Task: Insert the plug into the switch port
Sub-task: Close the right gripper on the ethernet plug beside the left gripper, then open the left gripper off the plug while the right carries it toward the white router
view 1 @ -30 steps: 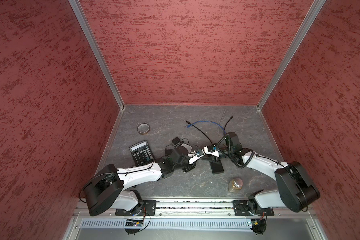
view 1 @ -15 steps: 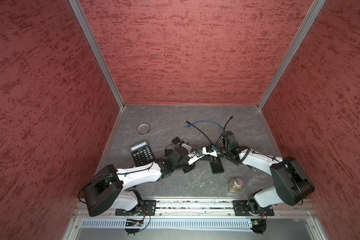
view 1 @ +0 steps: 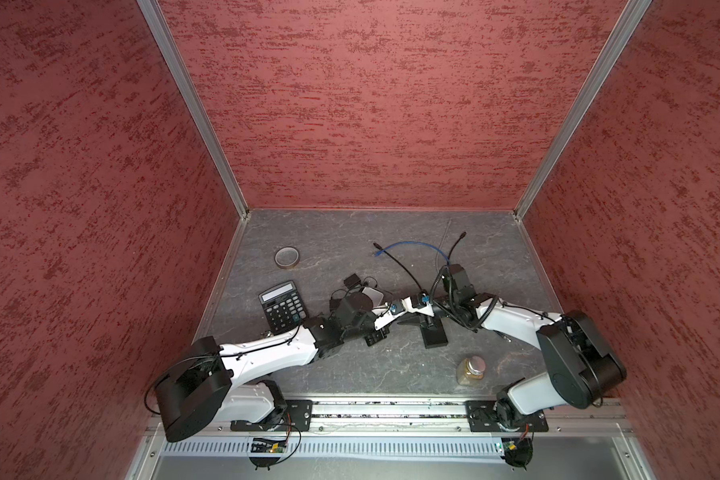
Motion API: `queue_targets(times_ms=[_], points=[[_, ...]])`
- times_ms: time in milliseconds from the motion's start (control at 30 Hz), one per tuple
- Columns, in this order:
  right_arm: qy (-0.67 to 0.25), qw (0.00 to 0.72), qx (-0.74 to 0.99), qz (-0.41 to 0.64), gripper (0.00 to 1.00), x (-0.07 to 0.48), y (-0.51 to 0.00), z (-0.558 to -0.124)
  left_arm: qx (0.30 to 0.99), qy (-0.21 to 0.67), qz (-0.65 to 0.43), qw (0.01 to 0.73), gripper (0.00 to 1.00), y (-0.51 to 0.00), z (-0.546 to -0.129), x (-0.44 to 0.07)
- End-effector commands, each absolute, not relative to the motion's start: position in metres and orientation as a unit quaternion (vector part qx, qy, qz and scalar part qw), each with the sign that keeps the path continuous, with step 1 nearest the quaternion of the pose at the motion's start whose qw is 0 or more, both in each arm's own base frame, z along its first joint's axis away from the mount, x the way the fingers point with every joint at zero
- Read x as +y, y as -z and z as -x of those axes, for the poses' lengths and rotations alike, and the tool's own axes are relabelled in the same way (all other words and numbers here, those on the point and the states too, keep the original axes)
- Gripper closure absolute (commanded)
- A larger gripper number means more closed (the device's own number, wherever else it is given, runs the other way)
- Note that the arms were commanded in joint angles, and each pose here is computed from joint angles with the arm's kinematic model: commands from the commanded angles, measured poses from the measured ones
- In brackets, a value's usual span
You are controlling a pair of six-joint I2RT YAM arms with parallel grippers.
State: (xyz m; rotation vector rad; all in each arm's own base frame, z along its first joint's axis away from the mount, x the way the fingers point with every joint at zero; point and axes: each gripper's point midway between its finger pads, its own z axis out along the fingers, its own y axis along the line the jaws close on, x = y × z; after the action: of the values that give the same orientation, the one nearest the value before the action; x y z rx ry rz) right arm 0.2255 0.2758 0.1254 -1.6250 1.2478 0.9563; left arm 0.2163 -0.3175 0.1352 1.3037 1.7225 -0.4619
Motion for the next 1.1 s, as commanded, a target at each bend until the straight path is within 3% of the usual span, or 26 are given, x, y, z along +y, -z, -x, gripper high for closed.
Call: queue_targets(times_ms=[0,233,567,833,933,1067], points=[[-0.409,0.443,0.458,0.653,0.65,0.282,-0.140,-0.215,0.680,0.205,-0.526,0.467,0.93,-0.149,-0.215,-0.326],[-0.414,0.446,0.451,0.653,0.68,0.281,-0.145,-0.213,0.683,0.201,-0.528,0.463,0.93,-0.146,-0.217,-0.327],[-0.409,0.437,0.454,0.660,0.85,0.279,-0.144,-0.210,0.695,0.180,-0.530,0.451,0.93,-0.133,-0.219,-0.321],[-0.389,0.442,0.480,0.651,0.98,0.279,-0.139,-0.221,0.703,0.167,-0.524,0.452,0.82,-0.130,-0.223,-0.316],[-0.379,0.447,0.504,0.635,1.00,0.280,-0.138,-0.230,0.709,0.163,-0.510,0.459,0.57,-0.134,-0.225,-0.311],[-0.367,0.447,0.568,0.585,1.00,0.279,-0.138,-0.251,0.720,0.177,-0.478,0.471,0.36,-0.145,-0.228,-0.301]])
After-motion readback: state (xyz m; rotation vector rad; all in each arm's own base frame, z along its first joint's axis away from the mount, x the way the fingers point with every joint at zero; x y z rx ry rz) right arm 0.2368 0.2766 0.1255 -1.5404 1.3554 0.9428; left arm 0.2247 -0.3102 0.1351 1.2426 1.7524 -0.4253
